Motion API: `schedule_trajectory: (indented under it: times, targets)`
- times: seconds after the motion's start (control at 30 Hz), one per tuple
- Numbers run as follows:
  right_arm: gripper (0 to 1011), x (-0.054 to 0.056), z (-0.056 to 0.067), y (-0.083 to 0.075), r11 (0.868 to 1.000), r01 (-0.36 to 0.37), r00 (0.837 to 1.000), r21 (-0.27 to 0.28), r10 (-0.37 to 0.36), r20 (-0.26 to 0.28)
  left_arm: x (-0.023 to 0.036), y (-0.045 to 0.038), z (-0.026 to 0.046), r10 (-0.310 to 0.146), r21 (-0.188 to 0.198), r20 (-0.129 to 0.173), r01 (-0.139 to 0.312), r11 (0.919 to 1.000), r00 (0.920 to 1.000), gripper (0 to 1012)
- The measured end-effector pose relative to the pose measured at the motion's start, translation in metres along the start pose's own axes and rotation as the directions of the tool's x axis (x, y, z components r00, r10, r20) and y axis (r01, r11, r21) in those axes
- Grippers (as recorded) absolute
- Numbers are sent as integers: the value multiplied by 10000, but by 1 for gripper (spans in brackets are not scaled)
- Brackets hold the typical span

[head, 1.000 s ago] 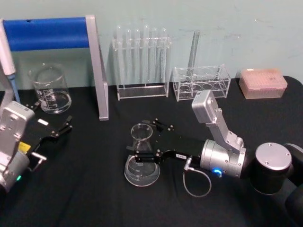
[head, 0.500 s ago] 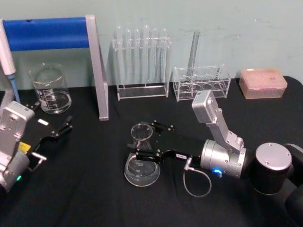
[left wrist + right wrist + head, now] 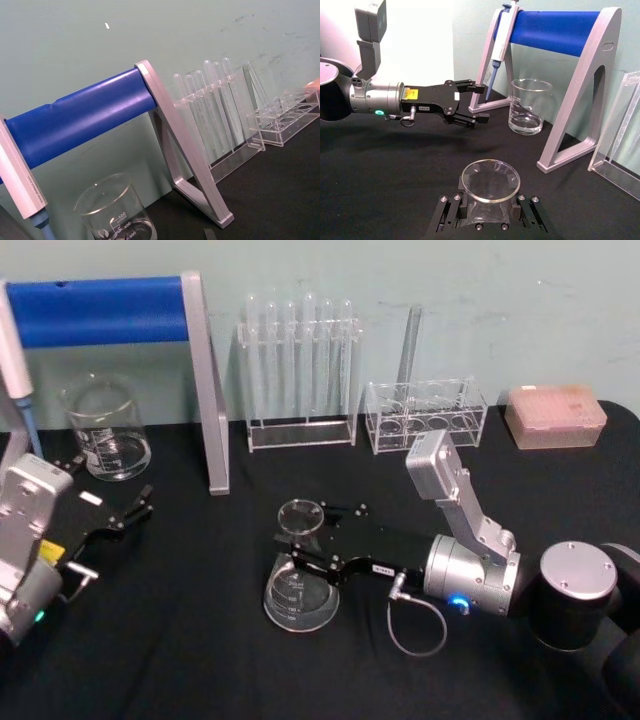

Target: Grasp the erlenmeyer flask with one hand, shake it three times, then place it back.

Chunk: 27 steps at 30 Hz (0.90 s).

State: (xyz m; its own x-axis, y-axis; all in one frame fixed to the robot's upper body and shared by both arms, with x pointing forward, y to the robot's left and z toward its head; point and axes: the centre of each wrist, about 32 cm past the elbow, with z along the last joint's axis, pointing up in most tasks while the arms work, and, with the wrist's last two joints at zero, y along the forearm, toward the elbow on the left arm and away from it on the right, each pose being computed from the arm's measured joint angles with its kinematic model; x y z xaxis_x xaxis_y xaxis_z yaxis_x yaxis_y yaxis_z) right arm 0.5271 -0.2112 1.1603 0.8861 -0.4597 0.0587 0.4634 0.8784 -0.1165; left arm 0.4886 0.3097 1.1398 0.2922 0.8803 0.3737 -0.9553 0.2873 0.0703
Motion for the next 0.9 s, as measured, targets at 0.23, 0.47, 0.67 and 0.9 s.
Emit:
schedule_trajectory:
  times: [0.23, 0.47, 0.67, 0.9]
  targets:
    - [456, 1, 5, -5, 10000, 80, 10000, 36, -79, -18, 0, 0, 0, 1, 0, 0, -1, 10000, 10000, 1001]
    - [456, -16, 123, -11, 9970, 660, 9978, 395, -660, -5, 0, 0, 0, -1, 0, 0, 1, 10000, 10000, 1001]
    - [456, -51, 303, -22, 9896, 1216, 9924, 763, -1227, 89, 0, 0, 0, -1, 1, 0, 1, 10000, 10000, 1001]
    - [456, -138, 495, -22, 9662, 2381, 9703, 987, -2410, 184, 0, 0, 0, 0, 0, 0, 0, 10000, 10000, 1001]
